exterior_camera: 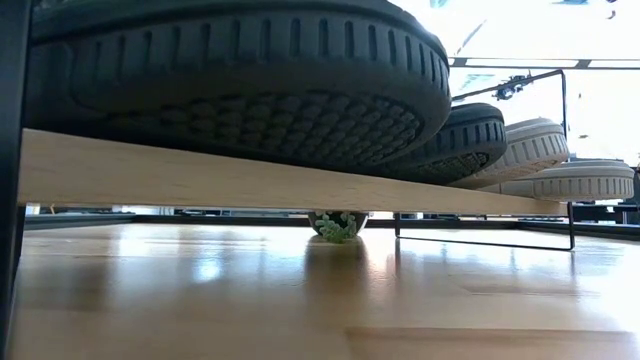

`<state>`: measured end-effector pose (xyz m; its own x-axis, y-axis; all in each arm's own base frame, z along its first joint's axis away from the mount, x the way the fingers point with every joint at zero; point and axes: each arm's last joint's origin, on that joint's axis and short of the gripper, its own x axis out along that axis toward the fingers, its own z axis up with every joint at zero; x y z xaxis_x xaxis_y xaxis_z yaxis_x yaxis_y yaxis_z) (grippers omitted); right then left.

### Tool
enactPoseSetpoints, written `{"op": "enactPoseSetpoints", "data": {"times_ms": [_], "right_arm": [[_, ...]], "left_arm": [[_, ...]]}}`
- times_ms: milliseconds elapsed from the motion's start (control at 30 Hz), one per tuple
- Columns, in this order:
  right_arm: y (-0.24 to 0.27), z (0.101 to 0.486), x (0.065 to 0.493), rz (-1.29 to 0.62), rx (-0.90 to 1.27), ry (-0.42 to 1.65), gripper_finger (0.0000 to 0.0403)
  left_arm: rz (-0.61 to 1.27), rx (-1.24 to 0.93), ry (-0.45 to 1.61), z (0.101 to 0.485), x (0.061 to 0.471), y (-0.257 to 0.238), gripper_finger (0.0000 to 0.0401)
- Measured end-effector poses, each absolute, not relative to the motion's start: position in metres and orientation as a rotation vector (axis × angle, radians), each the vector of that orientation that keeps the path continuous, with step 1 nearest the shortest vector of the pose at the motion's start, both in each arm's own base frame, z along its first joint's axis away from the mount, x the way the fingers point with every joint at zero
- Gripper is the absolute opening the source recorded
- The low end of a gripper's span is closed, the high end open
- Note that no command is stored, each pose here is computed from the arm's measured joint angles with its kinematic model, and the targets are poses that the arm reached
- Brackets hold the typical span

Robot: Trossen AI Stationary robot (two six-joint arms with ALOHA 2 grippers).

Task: Pick and place slides into the shelf
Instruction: Put the gray slipper on the shelf

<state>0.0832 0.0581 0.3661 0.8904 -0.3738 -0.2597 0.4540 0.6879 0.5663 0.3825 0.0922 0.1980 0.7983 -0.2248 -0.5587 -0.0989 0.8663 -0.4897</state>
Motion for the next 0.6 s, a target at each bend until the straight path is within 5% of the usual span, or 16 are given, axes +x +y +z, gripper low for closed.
{"op": "enactPoseSetpoints", "data": {"times_ms": [600], "right_arm": [[0.058, 0.366, 0.083, -0.464, 0.663, 0.129, 0.0156]], "left_arm": [[-0.011, -0.529, 0.677, 0.174, 0.39, 0.096, 0.0138]]}}
